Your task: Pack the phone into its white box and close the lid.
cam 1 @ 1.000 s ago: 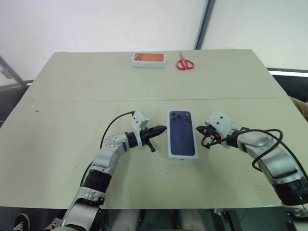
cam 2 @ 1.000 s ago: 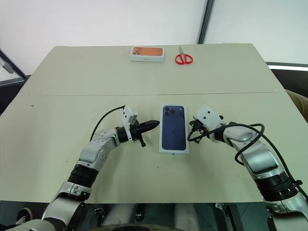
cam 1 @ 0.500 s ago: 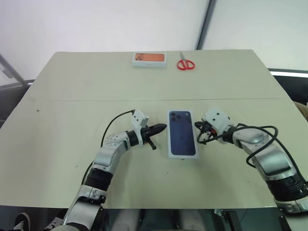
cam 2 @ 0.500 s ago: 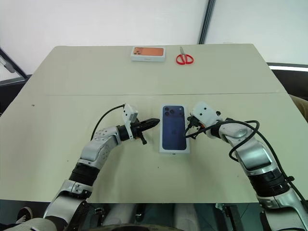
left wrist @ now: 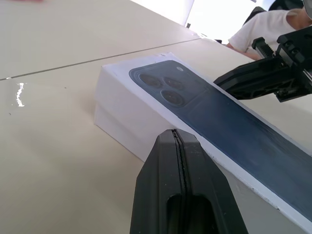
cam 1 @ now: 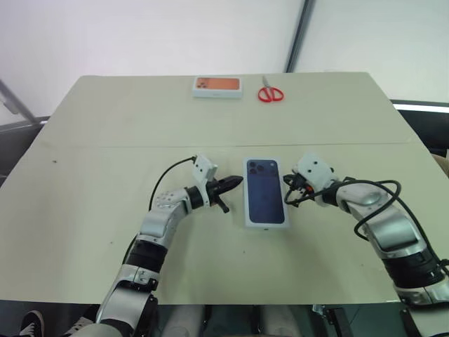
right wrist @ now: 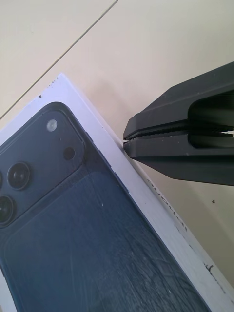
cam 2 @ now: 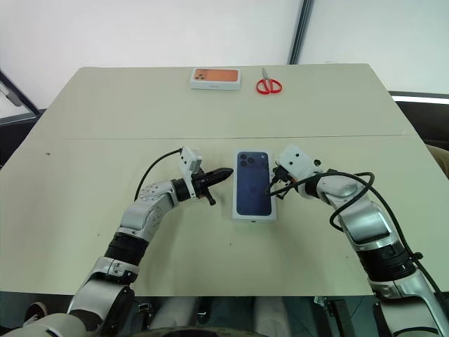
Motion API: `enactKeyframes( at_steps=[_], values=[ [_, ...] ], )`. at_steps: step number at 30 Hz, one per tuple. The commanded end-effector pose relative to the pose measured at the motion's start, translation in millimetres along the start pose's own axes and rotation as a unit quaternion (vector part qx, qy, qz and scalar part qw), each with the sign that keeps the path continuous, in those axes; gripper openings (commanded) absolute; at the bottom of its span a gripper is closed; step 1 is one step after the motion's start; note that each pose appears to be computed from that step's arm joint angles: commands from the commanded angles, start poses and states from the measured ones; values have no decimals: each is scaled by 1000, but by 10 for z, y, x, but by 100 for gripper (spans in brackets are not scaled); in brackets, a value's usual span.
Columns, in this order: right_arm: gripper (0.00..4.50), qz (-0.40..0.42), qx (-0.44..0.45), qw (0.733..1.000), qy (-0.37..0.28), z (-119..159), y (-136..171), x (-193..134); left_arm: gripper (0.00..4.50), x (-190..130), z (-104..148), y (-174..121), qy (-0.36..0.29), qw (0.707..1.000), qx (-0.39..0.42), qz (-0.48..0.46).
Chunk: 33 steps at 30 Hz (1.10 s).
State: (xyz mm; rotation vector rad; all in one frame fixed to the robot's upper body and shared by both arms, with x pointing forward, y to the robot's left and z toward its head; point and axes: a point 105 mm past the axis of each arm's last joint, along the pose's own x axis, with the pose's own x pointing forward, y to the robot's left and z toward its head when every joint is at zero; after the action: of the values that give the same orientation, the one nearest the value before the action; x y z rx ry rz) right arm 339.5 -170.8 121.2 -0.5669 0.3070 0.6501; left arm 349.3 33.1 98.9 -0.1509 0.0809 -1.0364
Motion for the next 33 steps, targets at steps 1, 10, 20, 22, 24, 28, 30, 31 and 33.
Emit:
enactKeyframes(
  at_steps=[1, 10, 20, 22, 24, 28, 30, 31, 33],
  values=[
    [5, 4, -15, 1000, -14, 123, 41, 56, 0, 57, 27, 24, 5, 1000, 23, 9],
    [5, -24, -29, 999, -5, 81, -138, -34, 0, -54, 164, 148, -13, 999, 33, 36],
    [5, -17, 18, 992, -123, 629, -211, -84, 0, 148, 753, 46, -89, 996, 2, 6],
    [5, 12, 9, 994, -110, 569, -35, 7, 0, 261, 615, -45, -62, 998, 12, -10],
    [5, 33, -6, 996, -81, 426, 123, 79, 0, 334, 395, -101, -18, 1000, 15, -16],
    [5, 75, -41, 996, -3, 58, 361, 74, 0, 239, -177, -142, 101, 994, 40, -24],
    [5, 84, -44, 995, 1, 20, 392, 30, 0, 161, -312, -208, 125, 989, 60, -47],
    [5, 89, -38, 995, 0, 21, 397, -3, 0, 128, -321, -239, 125, 990, 34, -54],
    [5, 110, -29, 993, -7, 30, 440, -93, 0, 61, -292, -319, 118, 990, 2, -78]
  ],
)
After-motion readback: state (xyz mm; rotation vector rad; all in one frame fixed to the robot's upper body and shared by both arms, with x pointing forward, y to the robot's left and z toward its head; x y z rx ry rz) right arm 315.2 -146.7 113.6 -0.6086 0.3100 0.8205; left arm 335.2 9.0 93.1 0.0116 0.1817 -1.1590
